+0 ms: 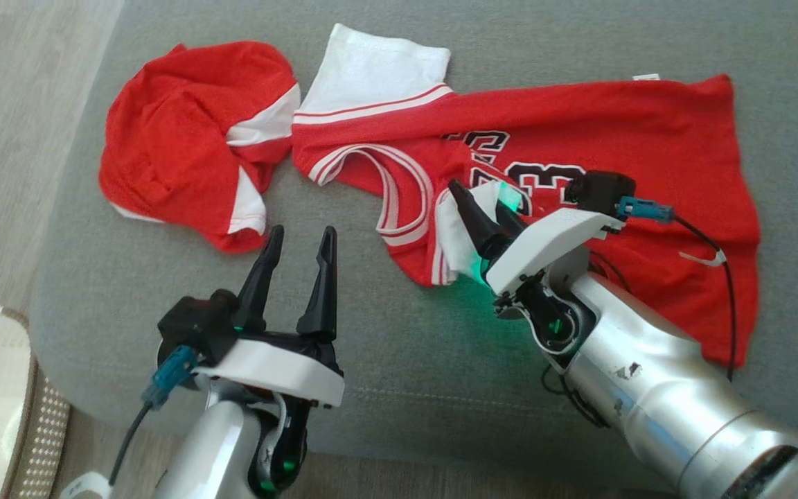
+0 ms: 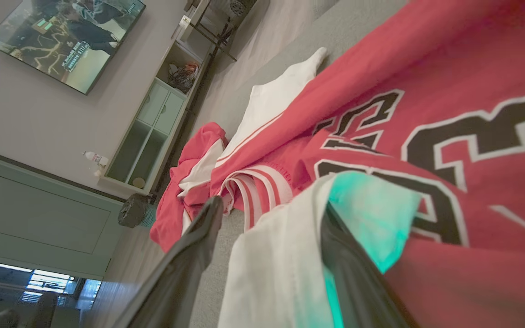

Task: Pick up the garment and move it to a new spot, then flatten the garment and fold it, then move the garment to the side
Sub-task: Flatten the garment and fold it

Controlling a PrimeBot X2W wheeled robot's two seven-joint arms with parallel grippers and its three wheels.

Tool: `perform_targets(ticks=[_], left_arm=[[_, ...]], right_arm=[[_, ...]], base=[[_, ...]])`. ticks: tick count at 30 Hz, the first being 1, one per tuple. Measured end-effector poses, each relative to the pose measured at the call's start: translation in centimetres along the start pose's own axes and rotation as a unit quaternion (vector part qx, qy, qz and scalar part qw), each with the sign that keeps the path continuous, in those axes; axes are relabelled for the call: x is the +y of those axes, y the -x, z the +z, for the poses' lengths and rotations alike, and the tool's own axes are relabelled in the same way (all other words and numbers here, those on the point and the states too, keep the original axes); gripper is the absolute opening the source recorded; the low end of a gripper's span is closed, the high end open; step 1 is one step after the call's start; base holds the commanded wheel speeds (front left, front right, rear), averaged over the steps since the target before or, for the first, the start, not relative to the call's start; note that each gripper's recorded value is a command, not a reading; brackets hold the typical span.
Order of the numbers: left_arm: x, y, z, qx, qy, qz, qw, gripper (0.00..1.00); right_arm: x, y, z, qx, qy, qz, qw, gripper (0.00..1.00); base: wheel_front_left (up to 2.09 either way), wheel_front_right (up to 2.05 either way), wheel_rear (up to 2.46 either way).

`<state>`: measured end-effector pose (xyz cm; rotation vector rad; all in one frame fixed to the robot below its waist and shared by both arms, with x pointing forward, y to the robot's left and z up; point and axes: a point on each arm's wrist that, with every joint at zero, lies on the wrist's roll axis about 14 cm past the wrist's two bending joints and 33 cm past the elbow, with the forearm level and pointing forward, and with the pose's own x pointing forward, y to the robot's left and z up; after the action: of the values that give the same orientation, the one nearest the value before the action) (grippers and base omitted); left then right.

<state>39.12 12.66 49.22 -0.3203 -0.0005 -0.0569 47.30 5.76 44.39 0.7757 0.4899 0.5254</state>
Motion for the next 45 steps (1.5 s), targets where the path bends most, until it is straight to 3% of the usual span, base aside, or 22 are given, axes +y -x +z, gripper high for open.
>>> perform_targets(ticks=[13,24,30,35,39,45], left_arm=[[-2.6,-0.5,1.3,-0.02,0.003,-0.04,0.999,1.0],[-4.8,-0.1,0.7,-0.012,0.009,-0.071,0.997,1.0],[-5.9,-0.4,0.4,-0.009,0.008,-0.087,0.996,1.0],[-6.9,-0.7,-0.4,0.001,0.007,-0.106,0.994,1.0],[-7.3,-0.8,-0.9,0.006,0.0,-0.115,0.993,1.0],[-10.4,0.1,-2.5,0.012,-0.084,-0.186,0.979,1.0]], right_arm=[[-1.5,2.5,6.9,-0.058,0.115,-0.043,0.991,1.0],[-3.9,9.0,16.7,-0.192,0.202,-0.07,0.958,1.0],[-8.1,15.2,13.3,-0.237,0.184,-0.124,0.946,1.0],[-6.9,17.4,10.3,-0.243,0.237,-0.128,0.932,1.0],[-7.3,18.4,10.4,-0.255,0.233,-0.143,0.928,1.0],[-8.5,19.5,10.8,-0.268,0.224,-0.168,0.922,1.0]], base=[[0.0,0.0,0.0],[0.0,0.0,0.0],[0.0,0.0,0.0],[0.0,0.0,0.0],[0.0,0.0,0.0],[0.0,0.0,0.0]])
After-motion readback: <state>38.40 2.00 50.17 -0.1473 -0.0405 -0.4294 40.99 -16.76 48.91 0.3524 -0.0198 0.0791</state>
